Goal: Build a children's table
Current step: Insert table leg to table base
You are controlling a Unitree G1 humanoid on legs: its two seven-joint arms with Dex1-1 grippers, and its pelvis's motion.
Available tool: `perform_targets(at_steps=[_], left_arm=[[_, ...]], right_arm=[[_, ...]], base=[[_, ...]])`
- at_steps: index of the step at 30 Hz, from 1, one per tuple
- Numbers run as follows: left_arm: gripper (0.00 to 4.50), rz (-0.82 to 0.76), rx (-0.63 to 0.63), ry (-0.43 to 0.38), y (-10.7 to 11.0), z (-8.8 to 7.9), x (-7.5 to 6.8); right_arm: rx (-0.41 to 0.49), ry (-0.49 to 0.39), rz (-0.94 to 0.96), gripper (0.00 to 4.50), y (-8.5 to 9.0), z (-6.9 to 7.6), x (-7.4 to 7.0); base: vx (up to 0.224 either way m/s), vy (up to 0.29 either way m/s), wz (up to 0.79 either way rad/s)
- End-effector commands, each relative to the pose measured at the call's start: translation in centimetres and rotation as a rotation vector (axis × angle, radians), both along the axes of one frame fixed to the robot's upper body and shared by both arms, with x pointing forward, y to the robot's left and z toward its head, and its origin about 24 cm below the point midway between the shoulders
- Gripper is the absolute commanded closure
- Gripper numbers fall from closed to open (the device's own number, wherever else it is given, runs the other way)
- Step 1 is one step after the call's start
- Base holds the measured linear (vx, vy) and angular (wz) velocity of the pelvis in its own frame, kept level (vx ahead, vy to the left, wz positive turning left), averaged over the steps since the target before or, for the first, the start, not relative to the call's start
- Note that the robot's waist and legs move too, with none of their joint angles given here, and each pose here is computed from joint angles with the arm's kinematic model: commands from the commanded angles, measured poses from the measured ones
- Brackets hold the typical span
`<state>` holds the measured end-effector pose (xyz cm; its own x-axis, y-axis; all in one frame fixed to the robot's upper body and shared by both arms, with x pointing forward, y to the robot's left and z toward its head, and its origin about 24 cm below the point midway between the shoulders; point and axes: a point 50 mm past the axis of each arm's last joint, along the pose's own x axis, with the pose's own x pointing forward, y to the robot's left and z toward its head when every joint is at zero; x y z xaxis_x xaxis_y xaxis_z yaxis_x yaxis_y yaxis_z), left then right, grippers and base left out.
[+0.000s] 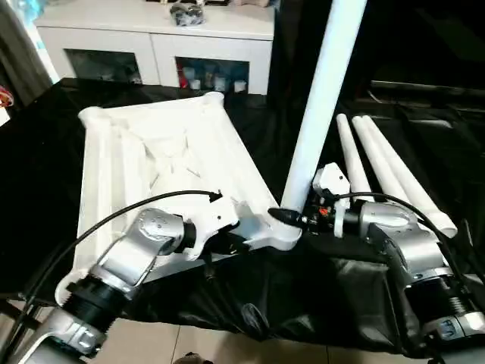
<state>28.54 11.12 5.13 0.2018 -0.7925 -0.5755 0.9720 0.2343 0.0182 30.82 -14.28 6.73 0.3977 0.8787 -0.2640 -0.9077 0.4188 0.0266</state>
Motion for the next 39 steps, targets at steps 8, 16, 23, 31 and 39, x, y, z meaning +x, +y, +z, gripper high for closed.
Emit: perform_targets(at_steps=[8, 16, 23, 31, 39], left_arm=[[4.5, -0.082, -0.083, -0.043, -2.8, 1.7, 0.2], [4.5, 0.219, -0.111, -0.047, -4.7, 2.4, 2.0], [4.5, 0.459, -0.078, -0.088, -7.2, 1.7, 2.8], [4.5, 0.468, -0.048, -0.129, -8.1, 1.6, 3.3], [4.5, 0.444, -0.033, -0.151, -7.6, 1.5, 3.5]], right_arm=[[-0.07, 0.114, -0.085, 2.6, -0.3, -3.6, -0.9], [-0.049, 0.07, -0.495, 2.6, -0.1, -4.8, 1.0], [-0.031, 0.132, -0.799, 2.6, 1.9, -6.1, 2.3], [-0.013, 0.137, -0.807, 2.6, 4.2, -5.8, 2.8], [0.0, 0.123, -0.784, 2.25, 4.7, -5.5, 3.1]], base=[[0.0, 0.0, 0.0], [0.0, 0.0, 0.0], [0.0, 0.0, 0.0], [0.0, 0.0, 0.0], [0.0, 0.0, 0.0]])
